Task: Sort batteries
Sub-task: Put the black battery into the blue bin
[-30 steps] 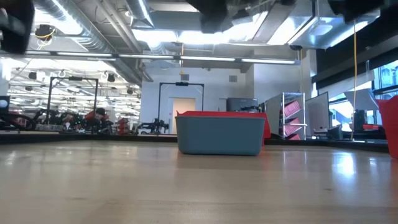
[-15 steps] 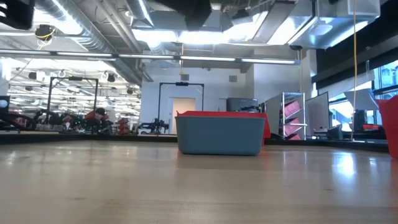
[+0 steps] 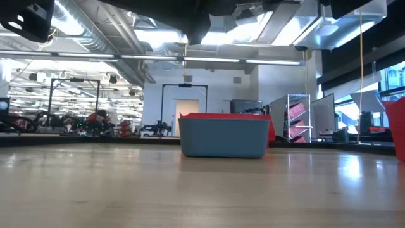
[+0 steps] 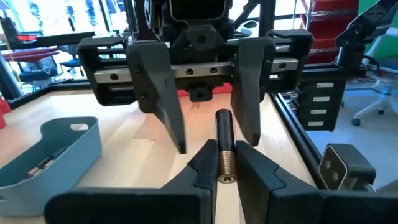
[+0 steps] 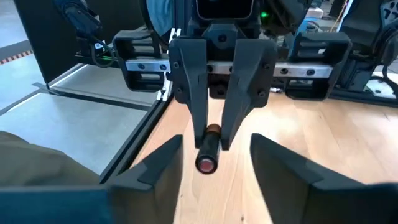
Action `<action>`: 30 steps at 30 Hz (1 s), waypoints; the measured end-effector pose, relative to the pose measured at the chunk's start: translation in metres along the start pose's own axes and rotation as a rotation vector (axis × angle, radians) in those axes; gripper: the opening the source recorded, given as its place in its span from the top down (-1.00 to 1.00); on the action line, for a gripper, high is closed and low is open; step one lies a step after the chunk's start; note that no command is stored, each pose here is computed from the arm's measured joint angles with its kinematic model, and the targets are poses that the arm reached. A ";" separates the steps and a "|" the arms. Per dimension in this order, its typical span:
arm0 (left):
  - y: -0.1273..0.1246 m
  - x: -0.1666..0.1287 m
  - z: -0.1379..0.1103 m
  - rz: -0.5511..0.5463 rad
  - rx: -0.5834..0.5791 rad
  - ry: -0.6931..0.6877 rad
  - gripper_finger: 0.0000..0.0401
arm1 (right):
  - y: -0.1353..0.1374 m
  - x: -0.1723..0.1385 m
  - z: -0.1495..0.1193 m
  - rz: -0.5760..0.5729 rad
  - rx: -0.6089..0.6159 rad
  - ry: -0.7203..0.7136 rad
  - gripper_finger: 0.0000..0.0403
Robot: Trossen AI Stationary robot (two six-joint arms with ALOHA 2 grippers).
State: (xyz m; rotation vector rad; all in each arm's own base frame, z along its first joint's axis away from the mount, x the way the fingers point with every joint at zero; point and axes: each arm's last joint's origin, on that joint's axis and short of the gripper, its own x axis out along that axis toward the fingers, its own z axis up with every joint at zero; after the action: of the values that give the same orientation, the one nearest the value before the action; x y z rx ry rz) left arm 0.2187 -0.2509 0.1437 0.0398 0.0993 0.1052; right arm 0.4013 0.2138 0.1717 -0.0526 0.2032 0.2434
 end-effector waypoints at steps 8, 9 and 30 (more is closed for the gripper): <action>0.000 0.000 0.000 0.000 -0.012 0.002 0.77 | 0.006 -0.002 -0.001 -0.006 0.014 0.003 0.59; 0.000 0.000 0.000 0.001 -0.011 0.002 0.76 | 0.007 -0.002 -0.001 -0.008 0.016 0.003 0.67; 0.008 0.002 -0.022 0.056 -0.147 0.137 0.25 | -0.124 -0.068 0.014 -0.577 0.385 0.626 0.80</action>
State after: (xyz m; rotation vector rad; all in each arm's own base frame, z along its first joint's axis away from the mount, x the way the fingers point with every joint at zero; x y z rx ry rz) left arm 0.2173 -0.2422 0.1224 -0.1116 0.2275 0.1706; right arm 0.3698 0.0790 0.2027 0.1974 0.8376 -0.4014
